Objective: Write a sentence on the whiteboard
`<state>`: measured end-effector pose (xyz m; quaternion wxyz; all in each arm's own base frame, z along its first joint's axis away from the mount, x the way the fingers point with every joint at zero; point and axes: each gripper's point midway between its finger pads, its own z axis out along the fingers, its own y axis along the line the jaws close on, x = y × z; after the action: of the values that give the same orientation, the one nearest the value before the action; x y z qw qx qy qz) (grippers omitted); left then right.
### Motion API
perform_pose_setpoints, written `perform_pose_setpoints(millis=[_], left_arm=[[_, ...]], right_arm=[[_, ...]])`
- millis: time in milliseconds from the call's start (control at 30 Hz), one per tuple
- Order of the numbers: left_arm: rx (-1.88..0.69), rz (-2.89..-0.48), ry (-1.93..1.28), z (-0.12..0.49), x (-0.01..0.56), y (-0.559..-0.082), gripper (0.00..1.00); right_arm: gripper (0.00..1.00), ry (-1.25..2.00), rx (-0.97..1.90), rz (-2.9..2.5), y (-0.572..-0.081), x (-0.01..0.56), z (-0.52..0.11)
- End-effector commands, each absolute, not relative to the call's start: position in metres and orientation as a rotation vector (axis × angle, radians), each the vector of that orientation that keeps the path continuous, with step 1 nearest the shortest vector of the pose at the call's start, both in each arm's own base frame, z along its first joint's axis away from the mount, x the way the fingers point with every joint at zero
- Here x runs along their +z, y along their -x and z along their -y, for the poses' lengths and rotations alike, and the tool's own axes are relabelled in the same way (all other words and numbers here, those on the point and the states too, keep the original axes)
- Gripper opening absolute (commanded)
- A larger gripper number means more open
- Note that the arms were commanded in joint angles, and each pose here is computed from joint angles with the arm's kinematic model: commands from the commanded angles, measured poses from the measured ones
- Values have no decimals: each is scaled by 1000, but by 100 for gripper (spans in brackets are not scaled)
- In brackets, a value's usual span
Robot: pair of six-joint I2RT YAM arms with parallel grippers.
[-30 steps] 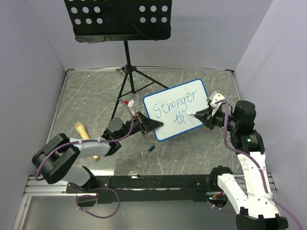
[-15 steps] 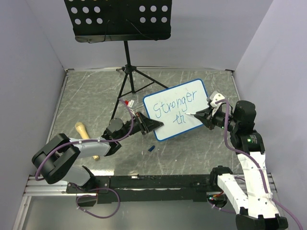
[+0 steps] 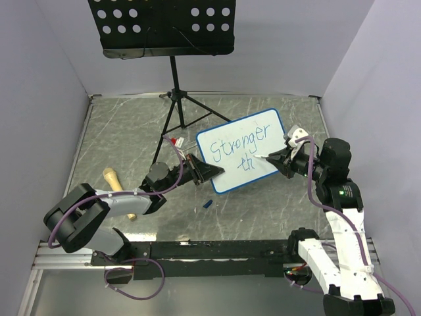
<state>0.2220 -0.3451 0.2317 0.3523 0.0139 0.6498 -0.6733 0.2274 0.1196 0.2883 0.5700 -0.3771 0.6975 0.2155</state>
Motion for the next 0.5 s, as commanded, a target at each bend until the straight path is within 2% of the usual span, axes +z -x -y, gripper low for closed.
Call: perform_pose_setpoints(millis=[0,467], left_arm=[[-1831,-1394,-109,337,301,-211,1],[-1834,-1394,-100,335,301,-210,1]], right_arm=[[0,896,494,-1577,-229,302,-121],[0,867,455,-1594,-236,299,-115]])
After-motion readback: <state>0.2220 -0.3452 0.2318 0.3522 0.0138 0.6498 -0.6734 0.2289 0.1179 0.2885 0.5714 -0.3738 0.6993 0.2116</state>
